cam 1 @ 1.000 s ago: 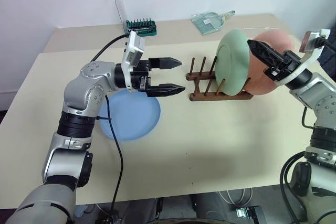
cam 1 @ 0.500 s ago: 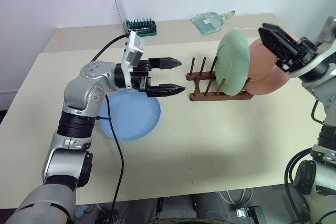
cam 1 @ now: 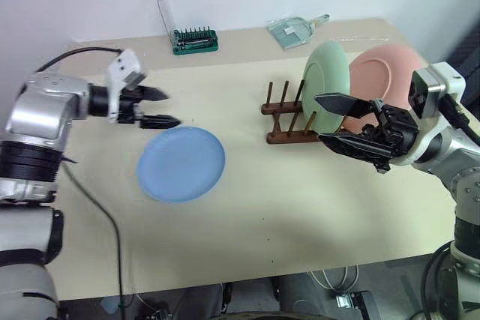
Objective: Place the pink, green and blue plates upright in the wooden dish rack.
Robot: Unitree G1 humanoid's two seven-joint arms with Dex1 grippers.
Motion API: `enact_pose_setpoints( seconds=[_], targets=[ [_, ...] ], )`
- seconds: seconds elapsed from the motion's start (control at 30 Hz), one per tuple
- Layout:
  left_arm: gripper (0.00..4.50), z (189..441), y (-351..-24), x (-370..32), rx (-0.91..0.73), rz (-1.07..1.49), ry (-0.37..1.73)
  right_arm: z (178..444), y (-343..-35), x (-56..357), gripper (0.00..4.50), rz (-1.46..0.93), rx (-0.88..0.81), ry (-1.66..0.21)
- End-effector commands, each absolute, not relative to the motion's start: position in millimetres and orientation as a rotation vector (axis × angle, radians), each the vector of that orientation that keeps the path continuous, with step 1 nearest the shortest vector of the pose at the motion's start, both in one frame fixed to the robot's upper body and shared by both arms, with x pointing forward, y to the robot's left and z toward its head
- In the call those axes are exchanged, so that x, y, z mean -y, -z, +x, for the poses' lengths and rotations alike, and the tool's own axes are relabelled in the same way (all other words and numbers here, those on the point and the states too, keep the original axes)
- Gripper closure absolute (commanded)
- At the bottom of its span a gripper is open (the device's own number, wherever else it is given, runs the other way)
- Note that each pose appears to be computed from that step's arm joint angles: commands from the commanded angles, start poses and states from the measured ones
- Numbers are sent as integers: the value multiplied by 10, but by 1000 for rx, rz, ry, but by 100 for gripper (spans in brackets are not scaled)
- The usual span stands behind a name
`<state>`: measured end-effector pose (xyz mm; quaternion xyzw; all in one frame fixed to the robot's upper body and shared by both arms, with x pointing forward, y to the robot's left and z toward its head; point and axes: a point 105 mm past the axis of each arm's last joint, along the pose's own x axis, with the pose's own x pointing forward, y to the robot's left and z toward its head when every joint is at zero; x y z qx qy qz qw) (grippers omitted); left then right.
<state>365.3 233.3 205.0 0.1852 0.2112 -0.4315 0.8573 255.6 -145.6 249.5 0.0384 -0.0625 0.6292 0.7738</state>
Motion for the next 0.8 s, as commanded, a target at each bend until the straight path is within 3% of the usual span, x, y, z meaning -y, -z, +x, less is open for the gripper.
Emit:
enact_pose_setpoints(
  seconds=[0.03,0.27,0.53,0.77,0.8],
  targets=[
    [0,3562,-2095,-2592,-525,304,826,2522,-2474,1382,2,13,150,-1394],
    [0,3443,-1753,-2565,-726,119,775,2610,-2478,1301,2,30,187,-1397],
    [0,3601,-1545,-2705,-762,45,620,2618,-2468,1294,2,24,209,-1361],
    [0,3680,-1228,-2508,-810,-31,606,2652,-2410,1312,2,2,209,-1307],
    [25,3673,-1196,-2508,-818,-26,612,2651,-2412,1314,0,2,211,-1305]
  ],
)
